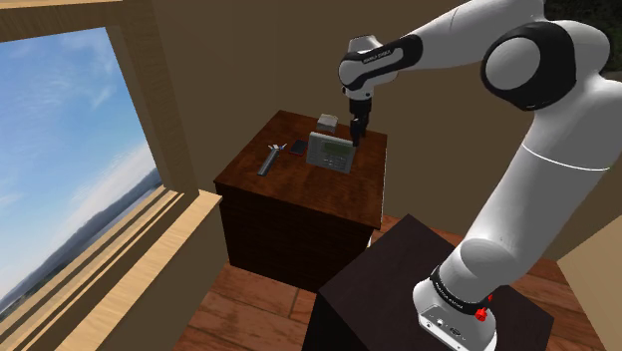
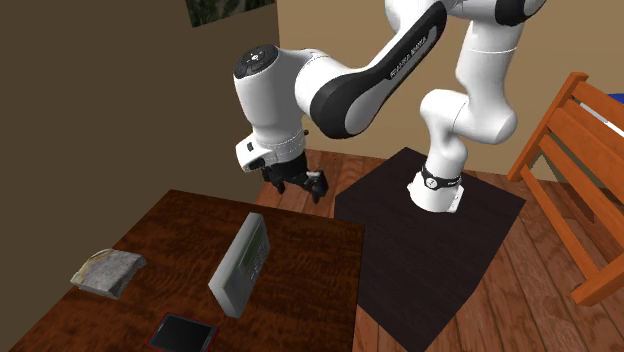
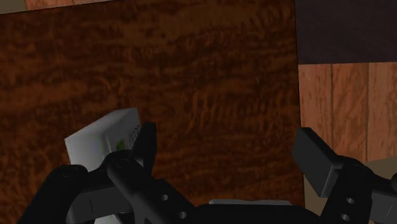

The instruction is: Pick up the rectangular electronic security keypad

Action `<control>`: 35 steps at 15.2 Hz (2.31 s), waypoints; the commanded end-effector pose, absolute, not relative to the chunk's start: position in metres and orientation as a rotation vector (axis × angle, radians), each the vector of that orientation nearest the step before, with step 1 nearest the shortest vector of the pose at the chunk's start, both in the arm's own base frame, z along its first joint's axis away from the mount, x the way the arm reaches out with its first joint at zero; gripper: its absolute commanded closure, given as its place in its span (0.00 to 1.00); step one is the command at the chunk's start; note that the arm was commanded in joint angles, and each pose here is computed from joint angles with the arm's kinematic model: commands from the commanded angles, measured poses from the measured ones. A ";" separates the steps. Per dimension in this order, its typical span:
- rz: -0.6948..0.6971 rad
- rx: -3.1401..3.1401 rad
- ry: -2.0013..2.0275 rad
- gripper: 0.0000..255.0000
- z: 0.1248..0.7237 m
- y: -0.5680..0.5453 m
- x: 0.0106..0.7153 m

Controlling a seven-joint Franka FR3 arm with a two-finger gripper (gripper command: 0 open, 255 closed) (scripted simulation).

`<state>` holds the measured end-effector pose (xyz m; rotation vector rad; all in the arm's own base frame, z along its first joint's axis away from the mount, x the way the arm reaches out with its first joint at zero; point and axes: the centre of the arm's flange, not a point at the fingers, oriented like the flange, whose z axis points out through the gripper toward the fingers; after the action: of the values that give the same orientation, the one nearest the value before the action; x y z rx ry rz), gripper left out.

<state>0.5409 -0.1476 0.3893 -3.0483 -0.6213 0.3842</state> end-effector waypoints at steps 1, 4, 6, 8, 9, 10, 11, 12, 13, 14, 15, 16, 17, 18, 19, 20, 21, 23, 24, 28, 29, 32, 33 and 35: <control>0.389 -3.038 -0.663 0.00 0.375 -0.156 0.564; 0.397 -3.023 -0.722 0.00 0.355 -0.169 0.596; 0.402 -3.012 -0.760 0.00 0.342 -0.176 0.618; 0.406 -3.000 -0.799 0.00 0.329 -0.183 0.640; 0.409 -2.995 -0.818 0.00 0.322 -0.186 0.651; 0.411 -2.989 -0.837 0.00 0.316 -0.189 0.662; 0.414 -2.982 -0.856 0.00 0.309 -0.192 0.674; 0.416 -2.976 -0.876 0.00 0.302 -0.195 0.685; 0.416 -2.976 -0.876 0.00 0.302 -0.195 0.685; 0.416 -2.976 -0.876 0.00 0.297 -0.195 0.685; 0.416 -2.976 -0.876 0.00 0.291 -0.195 0.685; 0.416 -2.976 -0.876 0.00 0.286 -0.195 0.685; 0.416 -2.976 -0.876 0.00 0.281 -0.195 0.685; 0.416 -2.976 -0.876 0.00 0.275 -0.195 0.685; 0.416 -2.976 -0.876 0.00 0.270 -0.195 0.685; 0.416 -2.976 -0.876 0.00 0.262 -0.195 0.685; 0.416 -2.976 -0.876 0.00 0.262 -0.195 0.685; 0.416 -2.976 -0.876 1.00 0.262 -0.195 0.685; 0.416 -2.976 -0.876 1.00 0.262 -0.195 0.685; 0.416 -2.976 -0.876 1.00 0.262 -0.195 0.685; 0.416 -2.976 -0.876 1.00 0.262 -0.195 0.685; 0.416 -2.976 -0.876 1.00 0.262 -0.195 0.685; 0.416 -2.976 -0.876 1.00 0.267 -0.195 0.685; 0.416 -2.976 -0.876 1.00 0.278 -0.195 0.685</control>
<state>0.6844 -0.1948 0.2723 -2.9749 -0.8761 0.4175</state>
